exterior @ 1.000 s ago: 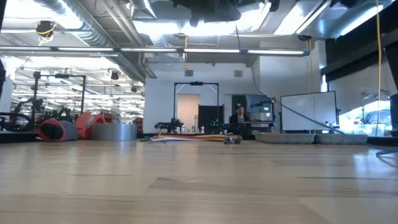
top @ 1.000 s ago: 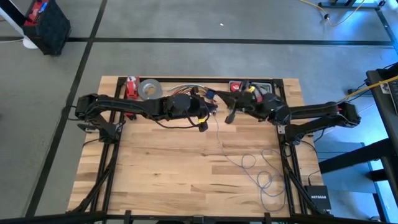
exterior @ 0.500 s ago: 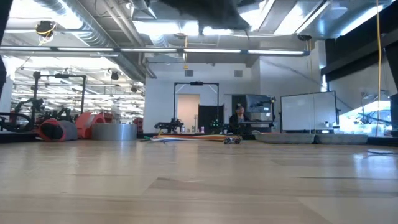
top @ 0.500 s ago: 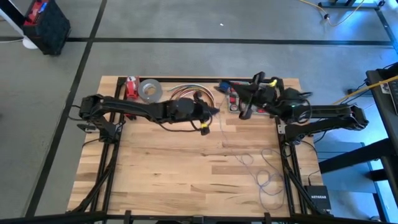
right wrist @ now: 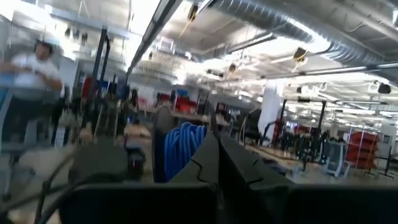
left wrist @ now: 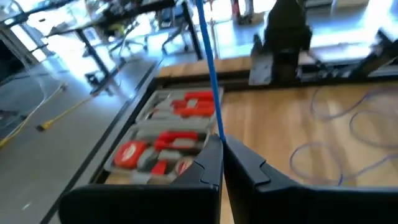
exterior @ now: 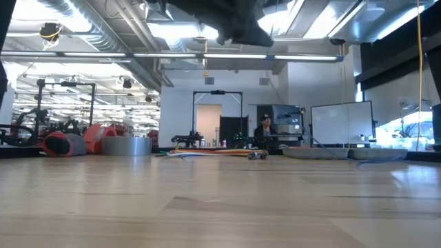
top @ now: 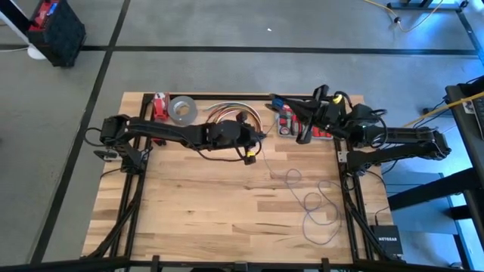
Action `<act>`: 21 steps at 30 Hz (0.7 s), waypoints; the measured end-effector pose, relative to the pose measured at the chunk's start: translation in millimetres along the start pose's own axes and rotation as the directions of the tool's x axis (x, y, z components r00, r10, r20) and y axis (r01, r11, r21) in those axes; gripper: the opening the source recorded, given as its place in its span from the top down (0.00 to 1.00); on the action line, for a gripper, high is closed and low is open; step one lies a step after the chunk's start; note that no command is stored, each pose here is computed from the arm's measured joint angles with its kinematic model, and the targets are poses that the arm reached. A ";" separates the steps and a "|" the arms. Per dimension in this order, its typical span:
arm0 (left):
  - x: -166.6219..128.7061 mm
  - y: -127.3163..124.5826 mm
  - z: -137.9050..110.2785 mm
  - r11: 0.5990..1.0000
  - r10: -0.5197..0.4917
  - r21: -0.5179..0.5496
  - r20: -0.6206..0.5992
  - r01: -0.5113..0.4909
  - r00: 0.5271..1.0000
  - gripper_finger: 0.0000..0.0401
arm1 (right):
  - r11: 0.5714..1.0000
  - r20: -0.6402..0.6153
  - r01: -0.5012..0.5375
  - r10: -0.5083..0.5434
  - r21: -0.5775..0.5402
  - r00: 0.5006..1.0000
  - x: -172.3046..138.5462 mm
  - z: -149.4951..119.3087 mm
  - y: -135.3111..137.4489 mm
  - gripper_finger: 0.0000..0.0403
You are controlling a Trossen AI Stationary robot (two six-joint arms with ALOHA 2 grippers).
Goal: Coil cords
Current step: Coil the blue wire on the black spool
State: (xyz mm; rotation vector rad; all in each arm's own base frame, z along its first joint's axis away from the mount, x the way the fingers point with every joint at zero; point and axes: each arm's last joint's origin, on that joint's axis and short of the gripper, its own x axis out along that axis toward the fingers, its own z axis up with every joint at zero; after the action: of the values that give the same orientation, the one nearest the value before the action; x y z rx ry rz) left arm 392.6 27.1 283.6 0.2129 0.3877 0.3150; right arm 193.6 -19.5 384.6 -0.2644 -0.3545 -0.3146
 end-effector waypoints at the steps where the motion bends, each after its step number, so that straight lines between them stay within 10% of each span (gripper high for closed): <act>1: -1.1 1.0 -1.5 1.000 0.024 0.007 -0.024 -0.024 0.999 1.00 | 1.000 -0.034 -0.011 0.010 -0.012 0.999 -0.3 -3.1 0.9 0.99; 11: -23.2 26.0 -23.8 0.939 0.343 0.088 -0.331 -0.334 0.879 1.00 | 0.981 -0.378 -0.170 0.124 -0.091 0.918 -7.8 -37.2 10.4 0.99; 21: -29.2 27.9 -22.3 0.929 0.364 0.064 -0.343 -0.365 0.866 1.00 | 0.915 -0.742 -0.241 -0.088 -0.324 0.664 -6.1 -97.9 21.2 0.99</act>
State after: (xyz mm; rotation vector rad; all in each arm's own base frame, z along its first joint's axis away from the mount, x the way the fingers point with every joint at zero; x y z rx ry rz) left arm 350.8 46.4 280.5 0.2278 0.7023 0.7351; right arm 224.6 -28.5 289.6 -0.5259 0.5648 -0.3825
